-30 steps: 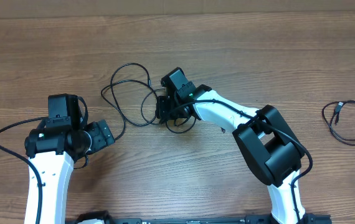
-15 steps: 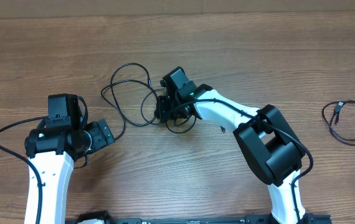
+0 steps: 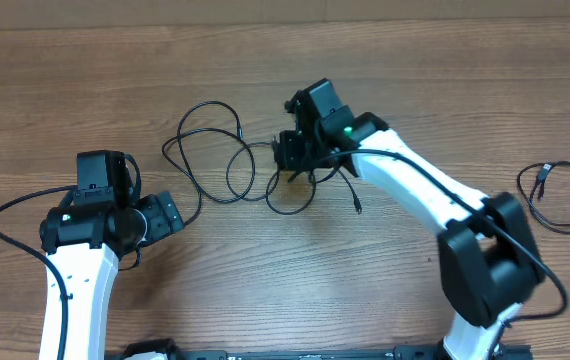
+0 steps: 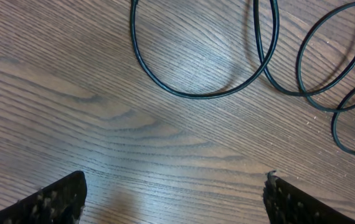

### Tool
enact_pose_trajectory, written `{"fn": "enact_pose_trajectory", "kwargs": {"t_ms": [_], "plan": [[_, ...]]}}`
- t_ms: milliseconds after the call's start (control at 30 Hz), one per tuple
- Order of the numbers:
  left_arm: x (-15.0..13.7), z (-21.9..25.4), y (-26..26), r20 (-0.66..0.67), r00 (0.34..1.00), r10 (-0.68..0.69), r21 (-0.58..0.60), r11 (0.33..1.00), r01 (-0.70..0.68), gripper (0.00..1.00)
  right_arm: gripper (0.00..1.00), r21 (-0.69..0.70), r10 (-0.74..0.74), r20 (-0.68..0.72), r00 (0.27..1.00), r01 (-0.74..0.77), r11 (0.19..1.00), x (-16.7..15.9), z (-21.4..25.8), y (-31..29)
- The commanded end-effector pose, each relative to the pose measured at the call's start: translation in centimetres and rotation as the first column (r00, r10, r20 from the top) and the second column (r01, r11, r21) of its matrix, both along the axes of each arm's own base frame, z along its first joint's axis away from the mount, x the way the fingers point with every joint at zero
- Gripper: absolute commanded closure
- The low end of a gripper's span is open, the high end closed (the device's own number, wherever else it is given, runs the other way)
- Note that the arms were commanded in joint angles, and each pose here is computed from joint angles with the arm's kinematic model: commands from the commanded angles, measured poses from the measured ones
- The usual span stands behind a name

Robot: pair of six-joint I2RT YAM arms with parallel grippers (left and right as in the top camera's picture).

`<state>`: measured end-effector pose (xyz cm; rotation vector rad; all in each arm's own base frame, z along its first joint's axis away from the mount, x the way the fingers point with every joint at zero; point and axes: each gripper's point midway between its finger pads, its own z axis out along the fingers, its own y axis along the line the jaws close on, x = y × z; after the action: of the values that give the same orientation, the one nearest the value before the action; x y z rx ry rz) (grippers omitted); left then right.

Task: Untangle cables

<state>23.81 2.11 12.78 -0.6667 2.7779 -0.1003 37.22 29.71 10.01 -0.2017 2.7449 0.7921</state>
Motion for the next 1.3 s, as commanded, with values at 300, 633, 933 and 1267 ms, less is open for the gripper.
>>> {"fn": "enact_pose_trajectory", "kwargs": {"t_ms": [300, 633, 933, 1267], "plan": [[-0.1, -0.3, -0.1, -0.008, 1.0, -0.019, -0.006, 1.0, 0.019, 0.1, 0.51, -0.069, 0.125, 0.222, 0.967, -0.113, 0.991, 1.3, 1.9, 2.3], [-0.3, -0.3, -0.1, -0.017, 1.0, -0.019, -0.007, 1.0, 0.019, 0.11, 0.39, -0.161, 0.172, 0.255, 0.951, -0.134, 0.978, 2.1, -4.4, 5.2], [-0.3, -0.3, -0.1, -0.016, 1.0, -0.018, -0.007, 1.0, 0.018, 0.1, 0.43, -0.155, 0.15, 0.3, 0.942, -0.107, 0.982, 3.9, -6.5, 5.9], [-0.3, -0.3, -0.1, -0.017, 1.0, -0.018, -0.007, 1.0, 0.018, 0.1, 0.46, -0.164, 0.142, 0.238, 0.961, -0.105, 0.981, 3.2, -9.7, 6.0]]}}
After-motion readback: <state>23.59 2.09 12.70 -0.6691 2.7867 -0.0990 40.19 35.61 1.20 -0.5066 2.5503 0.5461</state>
